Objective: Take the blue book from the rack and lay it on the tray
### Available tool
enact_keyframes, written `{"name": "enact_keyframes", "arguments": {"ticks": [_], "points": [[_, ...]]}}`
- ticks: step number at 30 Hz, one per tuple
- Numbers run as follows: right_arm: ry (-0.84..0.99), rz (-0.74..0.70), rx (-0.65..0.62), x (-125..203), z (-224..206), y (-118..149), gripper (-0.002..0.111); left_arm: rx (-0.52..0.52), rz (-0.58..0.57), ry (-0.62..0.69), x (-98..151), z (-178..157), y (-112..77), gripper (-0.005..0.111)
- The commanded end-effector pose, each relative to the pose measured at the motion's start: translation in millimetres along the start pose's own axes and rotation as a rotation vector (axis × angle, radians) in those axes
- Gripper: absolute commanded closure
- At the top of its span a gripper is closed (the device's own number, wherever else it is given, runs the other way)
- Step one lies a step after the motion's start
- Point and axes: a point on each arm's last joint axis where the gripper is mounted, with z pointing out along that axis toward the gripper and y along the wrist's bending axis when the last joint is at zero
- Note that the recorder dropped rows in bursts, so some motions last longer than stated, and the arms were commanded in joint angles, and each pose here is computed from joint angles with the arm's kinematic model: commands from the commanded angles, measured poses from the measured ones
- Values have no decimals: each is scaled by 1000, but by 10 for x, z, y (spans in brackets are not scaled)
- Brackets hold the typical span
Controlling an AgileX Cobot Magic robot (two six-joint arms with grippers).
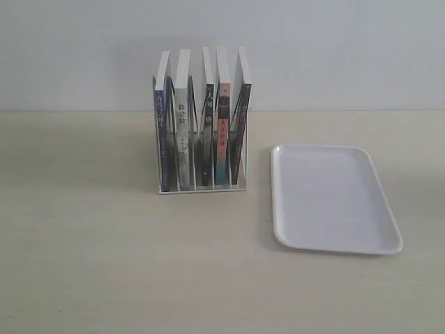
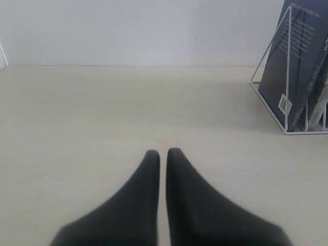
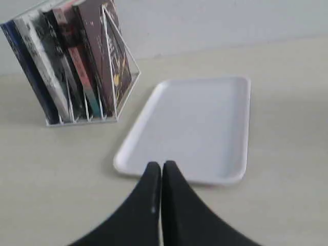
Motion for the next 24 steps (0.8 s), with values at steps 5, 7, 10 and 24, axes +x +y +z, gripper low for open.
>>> {"name": "enact_keyframes", "arguments": {"ticks": [5, 7, 10, 24], "points": [[-657, 28, -81, -745, -254, 107, 108, -1, -1, -15, -4, 1, 1, 103], [-653, -14, -85, -1052, -323, 194, 108, -1, -1, -15, -4, 1, 1, 103], [-569, -47, -71, -1489, -281, 303, 108, -1, -1, -15, -4, 1, 1, 103], [543, -46, 85, -1711, 816, 366, 108, -1, -1, -15, -4, 1, 1, 103]]}}
